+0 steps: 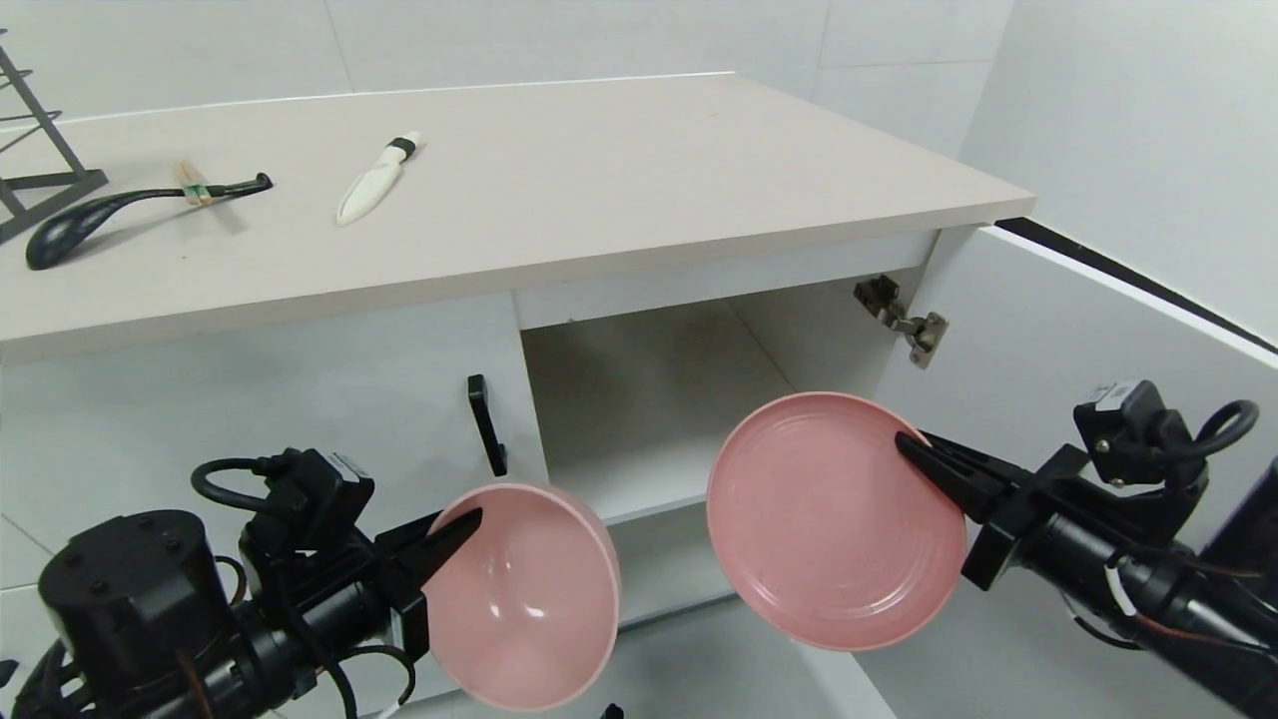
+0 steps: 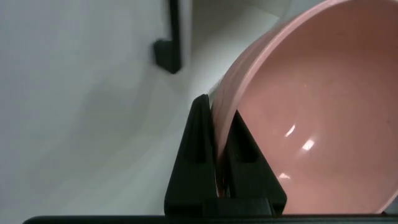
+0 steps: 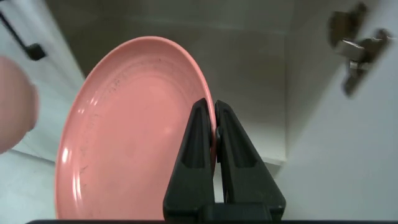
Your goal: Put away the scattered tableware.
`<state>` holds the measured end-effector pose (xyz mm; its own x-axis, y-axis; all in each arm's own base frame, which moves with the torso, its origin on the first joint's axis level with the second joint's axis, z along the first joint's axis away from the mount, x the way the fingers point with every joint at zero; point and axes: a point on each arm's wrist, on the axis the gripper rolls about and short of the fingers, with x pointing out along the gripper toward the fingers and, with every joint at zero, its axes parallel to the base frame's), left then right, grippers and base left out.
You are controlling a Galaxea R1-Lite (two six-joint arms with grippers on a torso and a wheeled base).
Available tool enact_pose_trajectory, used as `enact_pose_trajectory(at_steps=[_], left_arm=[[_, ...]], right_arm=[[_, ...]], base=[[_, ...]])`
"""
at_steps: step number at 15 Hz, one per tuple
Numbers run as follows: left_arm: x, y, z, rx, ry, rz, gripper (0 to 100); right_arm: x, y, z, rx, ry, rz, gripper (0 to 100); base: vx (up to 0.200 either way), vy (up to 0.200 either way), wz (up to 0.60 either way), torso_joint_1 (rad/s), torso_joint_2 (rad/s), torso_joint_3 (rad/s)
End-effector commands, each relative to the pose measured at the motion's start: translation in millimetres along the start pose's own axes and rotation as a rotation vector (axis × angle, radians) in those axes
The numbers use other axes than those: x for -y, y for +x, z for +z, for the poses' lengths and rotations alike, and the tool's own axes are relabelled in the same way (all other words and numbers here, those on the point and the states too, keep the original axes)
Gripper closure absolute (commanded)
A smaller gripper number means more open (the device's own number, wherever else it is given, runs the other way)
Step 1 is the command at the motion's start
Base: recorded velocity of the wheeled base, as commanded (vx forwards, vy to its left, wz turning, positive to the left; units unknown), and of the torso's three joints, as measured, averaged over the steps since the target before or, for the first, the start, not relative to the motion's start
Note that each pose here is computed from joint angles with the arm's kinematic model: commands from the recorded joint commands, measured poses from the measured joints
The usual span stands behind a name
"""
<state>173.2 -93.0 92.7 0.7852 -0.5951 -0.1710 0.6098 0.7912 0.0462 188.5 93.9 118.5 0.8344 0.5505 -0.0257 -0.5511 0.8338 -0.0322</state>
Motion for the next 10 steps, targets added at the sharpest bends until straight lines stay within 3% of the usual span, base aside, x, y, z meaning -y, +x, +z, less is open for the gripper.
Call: enact_pose_trajectory(at_steps=[1,2,5,7,9,10], left_arm=[[0.2,-0.5,0.9,0.006,0.002,-0.001,100],[0.2,-0.7,1.2,0.007,0.01,-0.001,100],[1.6,-3.8,5.9,0.033,0.051,-0.003,100],[2.0,-7.0,10.1,0.057,0.103,0.003,100],[6.1,-7.5,11.7,0.067,0.13,-0.017,100],[15.1,-9.1,15.4,0.09,0.139,-0.061,100]], right_arm=[[0.0,1.0,-1.5,-0.006,0.0,0.0,100],[-0.5,2.2,-3.4,-0.015,0.001,0.003,100],[-4.9,11.7,-16.4,-0.074,0.009,0.028,100],[-8.3,28.8,-41.1,-0.174,0.019,0.05,100],[-7.0,45.3,-47.3,-0.175,0.019,0.05,100],[-6.0,57.4,-51.6,-0.172,0.021,0.05,100]], base=[[0.0,0.0,0.0,0.0,0.0,0.0],[0.0,0.0,0.0,0.0,0.0,0.0],[0.2,0.0,0.0,-0.004,0.0,0.004],[0.0,0.0,0.0,0.0,0.0,0.0],[0.0,0.0,0.0,0.0,0.0,0.0],[0.0,0.0,0.0,0.0,0.0,0.0]])
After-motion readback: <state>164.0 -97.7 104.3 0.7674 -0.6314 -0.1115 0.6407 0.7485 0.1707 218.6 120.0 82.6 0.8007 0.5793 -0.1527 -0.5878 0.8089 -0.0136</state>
